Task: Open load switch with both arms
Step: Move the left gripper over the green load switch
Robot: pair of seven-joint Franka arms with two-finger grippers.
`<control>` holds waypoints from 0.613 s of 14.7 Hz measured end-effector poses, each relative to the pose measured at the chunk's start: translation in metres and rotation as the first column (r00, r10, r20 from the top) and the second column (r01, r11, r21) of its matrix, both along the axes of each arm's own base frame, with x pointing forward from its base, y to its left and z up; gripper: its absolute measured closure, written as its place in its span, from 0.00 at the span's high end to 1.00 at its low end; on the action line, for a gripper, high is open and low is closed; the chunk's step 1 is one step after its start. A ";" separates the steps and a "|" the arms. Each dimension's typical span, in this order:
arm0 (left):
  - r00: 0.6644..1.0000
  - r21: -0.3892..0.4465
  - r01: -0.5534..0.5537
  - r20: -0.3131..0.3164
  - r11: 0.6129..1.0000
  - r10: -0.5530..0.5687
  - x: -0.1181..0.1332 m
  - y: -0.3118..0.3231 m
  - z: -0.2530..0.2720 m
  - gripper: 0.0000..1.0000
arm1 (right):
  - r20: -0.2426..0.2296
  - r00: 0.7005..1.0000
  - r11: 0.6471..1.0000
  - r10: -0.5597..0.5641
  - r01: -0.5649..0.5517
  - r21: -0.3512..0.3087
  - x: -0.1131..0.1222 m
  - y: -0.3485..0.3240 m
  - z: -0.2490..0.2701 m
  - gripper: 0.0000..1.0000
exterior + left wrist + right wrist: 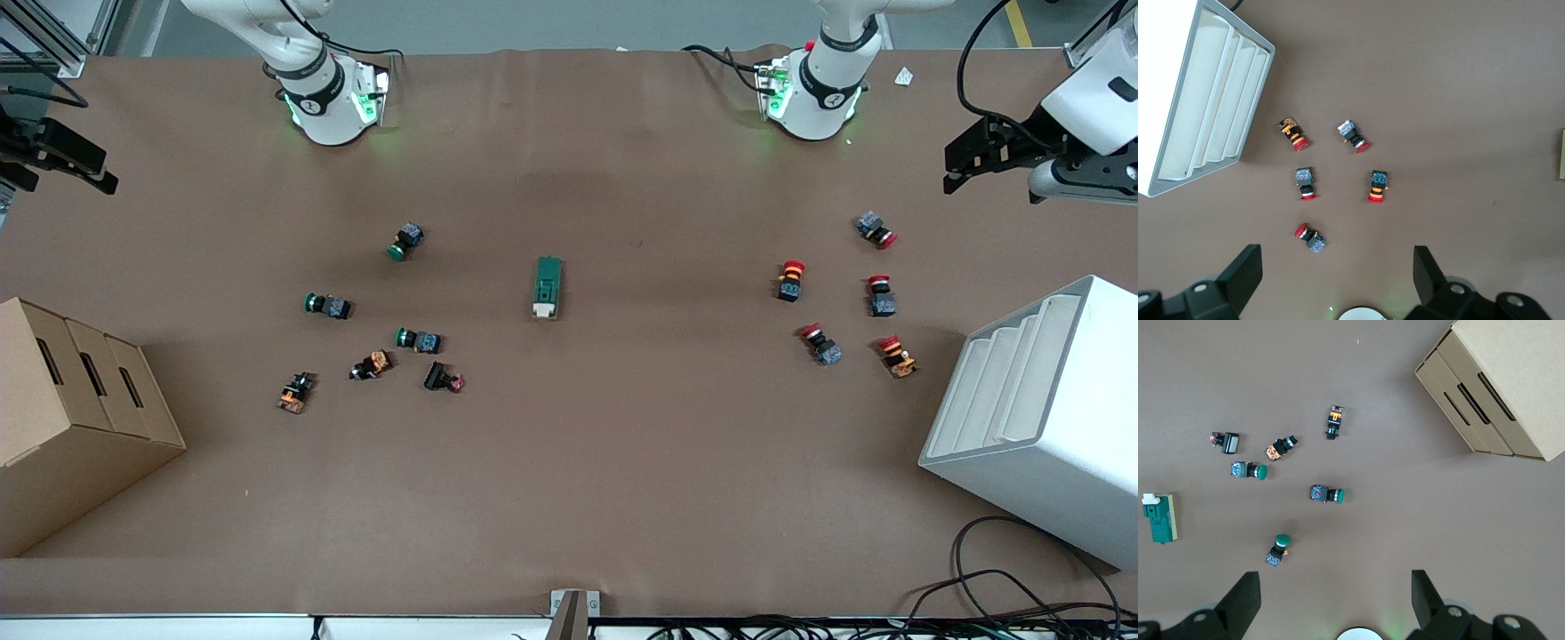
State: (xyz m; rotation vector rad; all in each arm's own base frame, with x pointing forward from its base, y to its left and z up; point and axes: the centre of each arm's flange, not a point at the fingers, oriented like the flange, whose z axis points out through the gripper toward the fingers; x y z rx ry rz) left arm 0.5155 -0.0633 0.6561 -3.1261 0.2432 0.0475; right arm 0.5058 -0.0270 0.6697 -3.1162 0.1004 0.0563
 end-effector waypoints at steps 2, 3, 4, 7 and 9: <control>1.000 0.000 0.001 0.000 1.000 -0.001 0.000 0.000 0.000 1.00 | 0.000 1.000 1.000 0.000 0.000 0.000 0.000 0.000 0.000 1.00; 1.000 -0.001 0.003 -0.001 1.000 -0.003 0.000 -0.002 0.000 1.00 | -0.002 1.000 1.000 0.001 -0.001 0.000 0.001 0.000 -0.001 1.00; 1.000 -0.006 0.009 -0.005 1.000 -0.009 0.001 -0.005 -0.002 1.00 | -0.004 1.000 1.000 0.001 -0.001 0.000 0.001 0.000 -0.002 1.00; 0.998 -0.026 0.045 -0.031 0.999 -0.046 0.011 -0.028 -0.017 1.00 | -0.011 1.000 1.000 0.002 -0.002 0.000 0.004 0.001 -0.005 1.00; 0.995 -0.036 0.087 -0.043 0.996 -0.089 0.024 -0.053 -0.027 1.00 | -0.014 1.000 1.000 0.003 -0.003 0.000 0.004 0.001 -0.006 1.00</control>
